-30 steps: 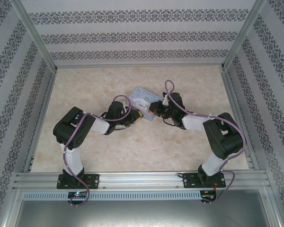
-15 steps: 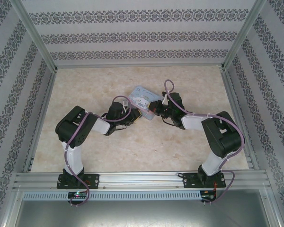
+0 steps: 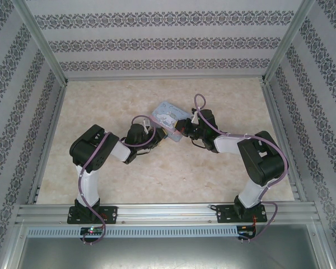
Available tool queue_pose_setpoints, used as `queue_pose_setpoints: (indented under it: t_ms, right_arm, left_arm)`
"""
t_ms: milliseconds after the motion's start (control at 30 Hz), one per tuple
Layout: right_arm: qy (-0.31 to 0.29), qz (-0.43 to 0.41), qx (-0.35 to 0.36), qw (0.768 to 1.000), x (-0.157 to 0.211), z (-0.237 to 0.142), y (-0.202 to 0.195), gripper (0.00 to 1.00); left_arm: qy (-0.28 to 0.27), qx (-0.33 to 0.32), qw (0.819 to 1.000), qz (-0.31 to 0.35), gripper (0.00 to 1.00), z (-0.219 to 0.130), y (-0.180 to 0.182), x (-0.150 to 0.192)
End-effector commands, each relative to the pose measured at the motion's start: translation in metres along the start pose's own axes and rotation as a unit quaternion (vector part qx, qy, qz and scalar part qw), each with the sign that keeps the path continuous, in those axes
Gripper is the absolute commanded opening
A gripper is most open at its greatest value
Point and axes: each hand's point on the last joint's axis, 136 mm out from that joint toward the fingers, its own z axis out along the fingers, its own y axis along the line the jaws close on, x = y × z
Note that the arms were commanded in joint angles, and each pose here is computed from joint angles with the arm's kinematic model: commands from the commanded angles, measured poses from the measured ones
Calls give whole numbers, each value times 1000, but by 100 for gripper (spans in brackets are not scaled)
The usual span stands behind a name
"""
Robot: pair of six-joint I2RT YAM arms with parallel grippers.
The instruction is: Unlock the padlock with the key
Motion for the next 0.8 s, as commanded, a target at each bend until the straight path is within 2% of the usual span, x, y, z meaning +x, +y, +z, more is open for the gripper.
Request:
queue_pose_setpoints:
  t_ms: [0, 267, 467, 633, 767]
  right_arm:
    - [14, 15, 24, 999, 7, 5, -17, 0]
    - [17, 18, 24, 999, 8, 8, -19, 0]
    - [18, 18, 24, 999, 9, 8, -19, 0]
    - [18, 20, 24, 999, 9, 7, -20, 0]
    - [16, 19, 24, 999, 8, 7, -19, 0]
  left_arm:
    - [-28, 22, 999, 37, 29, -1, -12, -12]
    - [-17, 16, 997, 69, 28, 3, -13, -5]
    - [-22, 27, 996, 76, 22, 4, -17, -5]
    - [-16, 30, 996, 84, 30, 7, -24, -2]
    - [-19, 22, 996, 82, 30, 9, -20, -3]
